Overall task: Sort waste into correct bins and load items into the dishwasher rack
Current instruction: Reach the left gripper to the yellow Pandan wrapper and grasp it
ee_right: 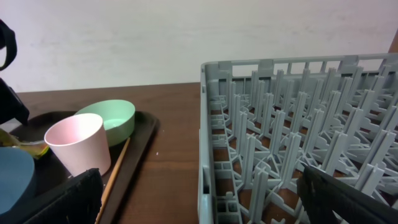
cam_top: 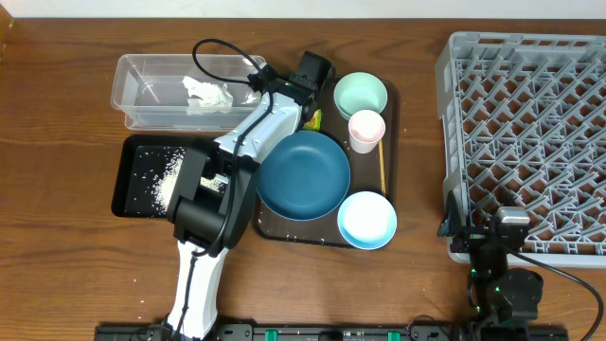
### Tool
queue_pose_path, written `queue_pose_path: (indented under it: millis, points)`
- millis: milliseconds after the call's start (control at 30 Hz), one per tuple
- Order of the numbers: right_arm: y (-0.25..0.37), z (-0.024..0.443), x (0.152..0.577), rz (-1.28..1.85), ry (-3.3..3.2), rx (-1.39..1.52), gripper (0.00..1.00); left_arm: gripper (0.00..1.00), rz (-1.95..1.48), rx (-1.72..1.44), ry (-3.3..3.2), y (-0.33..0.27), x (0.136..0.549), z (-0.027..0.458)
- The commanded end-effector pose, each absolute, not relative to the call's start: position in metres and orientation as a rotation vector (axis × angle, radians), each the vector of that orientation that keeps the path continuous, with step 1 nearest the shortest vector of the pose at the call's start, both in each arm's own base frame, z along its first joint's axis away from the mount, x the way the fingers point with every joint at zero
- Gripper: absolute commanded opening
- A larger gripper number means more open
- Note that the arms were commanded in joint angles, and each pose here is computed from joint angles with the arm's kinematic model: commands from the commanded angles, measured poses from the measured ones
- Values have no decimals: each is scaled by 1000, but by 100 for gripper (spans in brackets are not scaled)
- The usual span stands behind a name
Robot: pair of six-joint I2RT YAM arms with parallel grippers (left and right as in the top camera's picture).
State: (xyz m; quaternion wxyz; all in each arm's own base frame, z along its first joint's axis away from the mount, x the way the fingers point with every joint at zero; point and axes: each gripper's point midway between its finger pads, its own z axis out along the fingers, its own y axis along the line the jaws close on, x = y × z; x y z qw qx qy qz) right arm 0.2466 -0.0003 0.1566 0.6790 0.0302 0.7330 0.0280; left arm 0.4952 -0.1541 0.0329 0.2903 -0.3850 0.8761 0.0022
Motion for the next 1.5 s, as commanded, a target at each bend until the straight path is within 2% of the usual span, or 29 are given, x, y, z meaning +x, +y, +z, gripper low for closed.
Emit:
queue_pose_path:
  millis: [0,300,533,667,733,967,1467]
  points:
    - [-3,156,246,44,1645,68,99,59,62,-1025,2340,-154,491,16]
    - [-3,156,246,44,1645,68,99,58,82,-1015,2360,-157,488,4]
    - [-3,156,246,44,1645,68,99,35,83,-1000,2373,-161,486,4]
    - [-3,156,246,44,1645,68,99,19,82,-999,2372,-161,486,4]
    - [-3,156,246,44,1645,68,99,7,84,-985,2378,-161,486,5]
    - [-3,156,246,43,1645,68,99,6,61,-927,2376,-167,486,27]
    - [-3,156,246,44,1645,68,99,5,-102,-887,2269,-180,487,117]
